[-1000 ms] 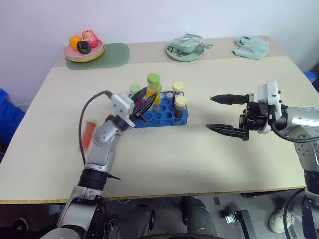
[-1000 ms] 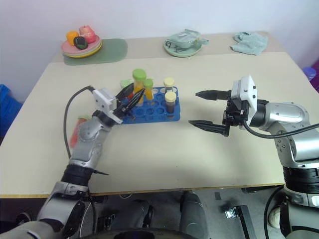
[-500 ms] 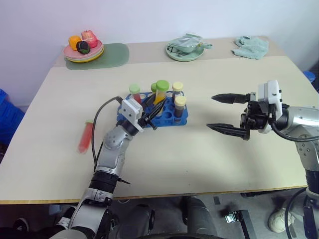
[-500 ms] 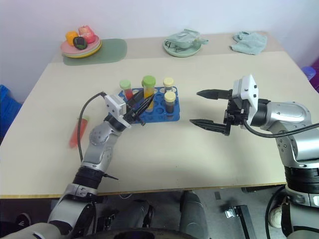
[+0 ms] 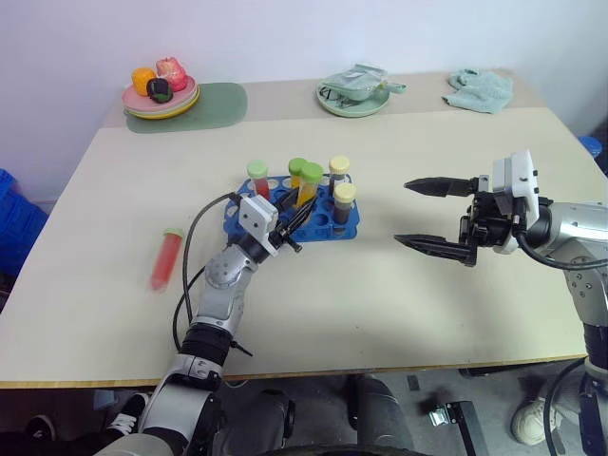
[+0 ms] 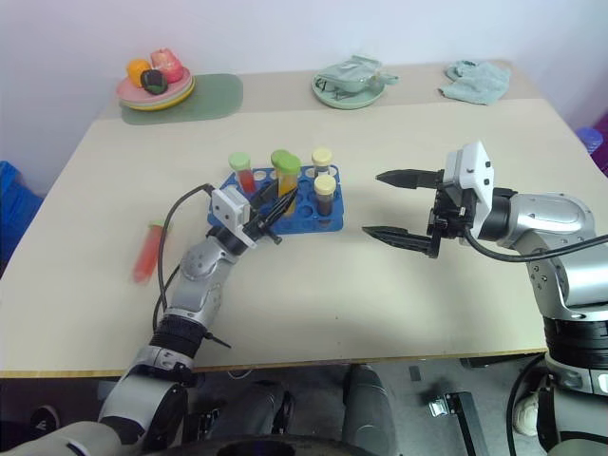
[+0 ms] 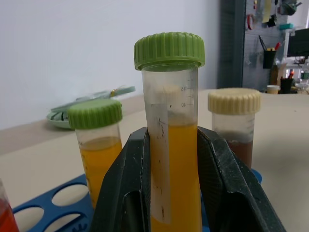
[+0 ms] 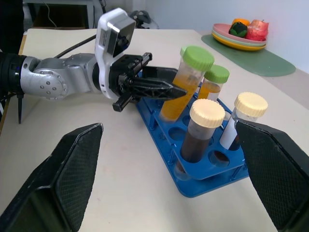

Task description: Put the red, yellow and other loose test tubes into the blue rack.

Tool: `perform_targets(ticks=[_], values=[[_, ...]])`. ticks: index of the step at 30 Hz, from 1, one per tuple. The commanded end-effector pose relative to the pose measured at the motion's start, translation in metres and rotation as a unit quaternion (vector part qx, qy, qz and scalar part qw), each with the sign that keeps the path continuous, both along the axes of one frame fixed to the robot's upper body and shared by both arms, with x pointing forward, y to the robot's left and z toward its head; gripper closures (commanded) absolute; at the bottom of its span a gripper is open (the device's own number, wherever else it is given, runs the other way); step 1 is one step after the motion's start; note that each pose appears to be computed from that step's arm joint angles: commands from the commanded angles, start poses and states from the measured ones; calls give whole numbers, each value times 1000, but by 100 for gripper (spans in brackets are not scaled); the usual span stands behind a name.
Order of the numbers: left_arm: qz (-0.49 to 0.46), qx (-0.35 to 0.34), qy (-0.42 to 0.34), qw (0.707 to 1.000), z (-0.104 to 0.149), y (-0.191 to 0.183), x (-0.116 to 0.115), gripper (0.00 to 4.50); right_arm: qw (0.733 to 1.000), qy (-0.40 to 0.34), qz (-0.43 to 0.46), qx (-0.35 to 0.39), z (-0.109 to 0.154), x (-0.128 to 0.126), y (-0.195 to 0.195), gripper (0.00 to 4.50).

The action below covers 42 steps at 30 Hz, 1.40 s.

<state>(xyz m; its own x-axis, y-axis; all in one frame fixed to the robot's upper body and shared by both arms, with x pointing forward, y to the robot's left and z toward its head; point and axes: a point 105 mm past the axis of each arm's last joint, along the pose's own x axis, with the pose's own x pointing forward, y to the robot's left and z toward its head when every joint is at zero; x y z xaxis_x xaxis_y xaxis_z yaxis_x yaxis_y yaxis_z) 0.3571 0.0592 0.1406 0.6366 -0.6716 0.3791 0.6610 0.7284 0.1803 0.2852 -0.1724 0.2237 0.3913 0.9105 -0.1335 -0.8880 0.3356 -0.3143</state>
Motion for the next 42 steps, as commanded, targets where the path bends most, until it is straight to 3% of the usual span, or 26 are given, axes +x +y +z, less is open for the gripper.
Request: perform_targets(ticks=[1,8,15,16,23,31,34,38,42], values=[[-7,-8,-24,1000,11,-4,-1,374,999,-36,-3,-2,16,-4,-3,0],[-4,-22,-17,1000,9,2,-4,374,999,-38,-5,-2,17,-3,-4,0],[-10,-36,-19,999,12,9,-15,23,999,-40,-4,-2,16,-1,-4,0],[-8,-35,-24,999,13,9,-17,7,999,-39,-3,-2,16,-1,-3,0],[18,-20,-36,999,20,20,-26,7,999,-37,3,-2,14,0,-2,0],[42,17,-11,999,44,66,-43,7,999,-31,19,2,11,5,2,0],[62,4,23,998,58,89,-48,7,999,-30,23,4,10,7,3,0],[128,86,108,982,53,120,-49,7,999,-30,30,0,9,8,3,0],[203,113,199,952,51,155,-50,7,999,-34,34,0,10,10,4,0]])
